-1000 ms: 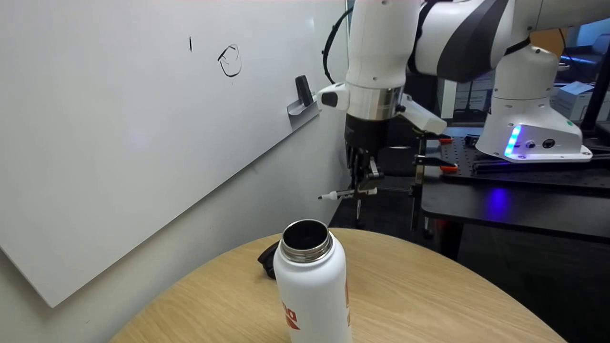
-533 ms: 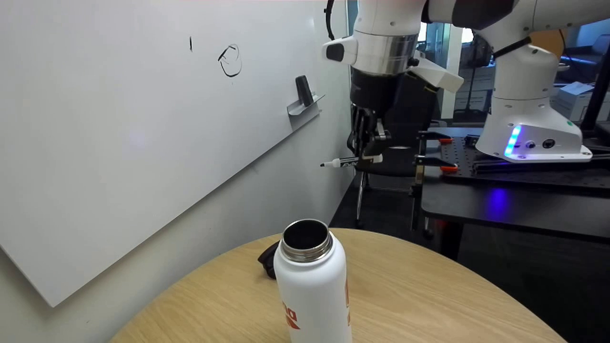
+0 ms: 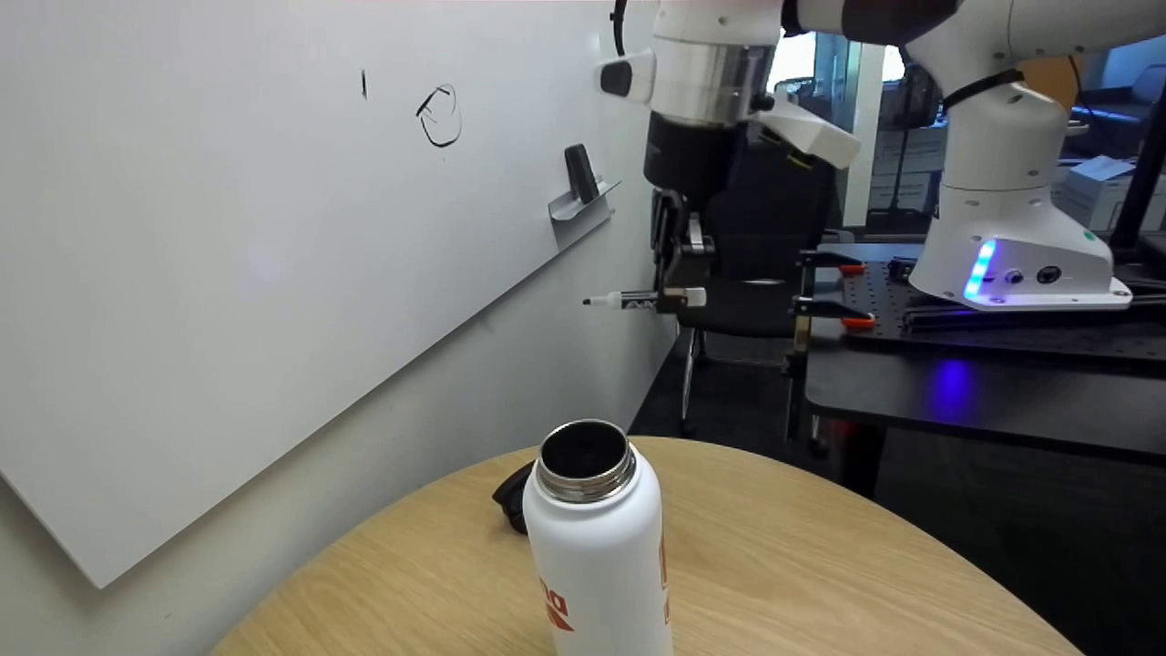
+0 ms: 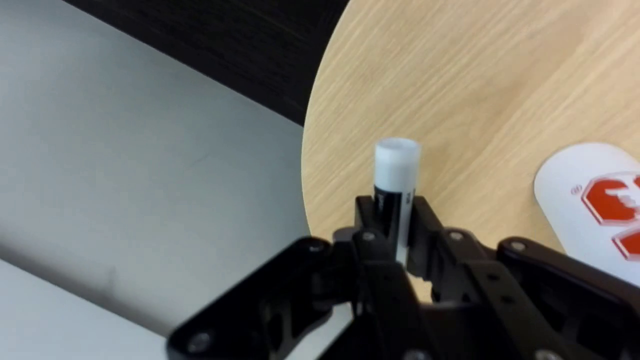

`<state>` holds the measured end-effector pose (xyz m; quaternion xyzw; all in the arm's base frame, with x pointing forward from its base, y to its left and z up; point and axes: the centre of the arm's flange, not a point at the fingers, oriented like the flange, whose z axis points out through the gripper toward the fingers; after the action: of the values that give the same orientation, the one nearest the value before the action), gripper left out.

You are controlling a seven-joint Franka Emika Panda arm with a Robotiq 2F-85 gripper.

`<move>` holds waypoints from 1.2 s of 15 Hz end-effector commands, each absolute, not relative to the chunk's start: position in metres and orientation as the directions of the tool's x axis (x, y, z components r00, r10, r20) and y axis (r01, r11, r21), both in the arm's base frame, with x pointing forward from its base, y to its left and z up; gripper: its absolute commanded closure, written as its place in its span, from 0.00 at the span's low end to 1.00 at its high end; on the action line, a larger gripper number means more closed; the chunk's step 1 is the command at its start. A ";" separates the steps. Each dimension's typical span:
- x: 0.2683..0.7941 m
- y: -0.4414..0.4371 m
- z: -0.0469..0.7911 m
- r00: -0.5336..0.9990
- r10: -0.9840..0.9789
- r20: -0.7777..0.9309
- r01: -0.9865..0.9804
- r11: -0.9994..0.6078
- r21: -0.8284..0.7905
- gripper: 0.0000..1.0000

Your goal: Pick up the black marker from the table and use it to write on the whiteboard, place the marker back on the table

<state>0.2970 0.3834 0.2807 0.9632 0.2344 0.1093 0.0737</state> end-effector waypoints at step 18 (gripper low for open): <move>0.387 0.398 0.436 0.906 0.279 0.319 0.196 -0.943 0.268 0.94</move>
<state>0.3861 0.3973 0.4332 0.9722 0.1320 0.1675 0.0971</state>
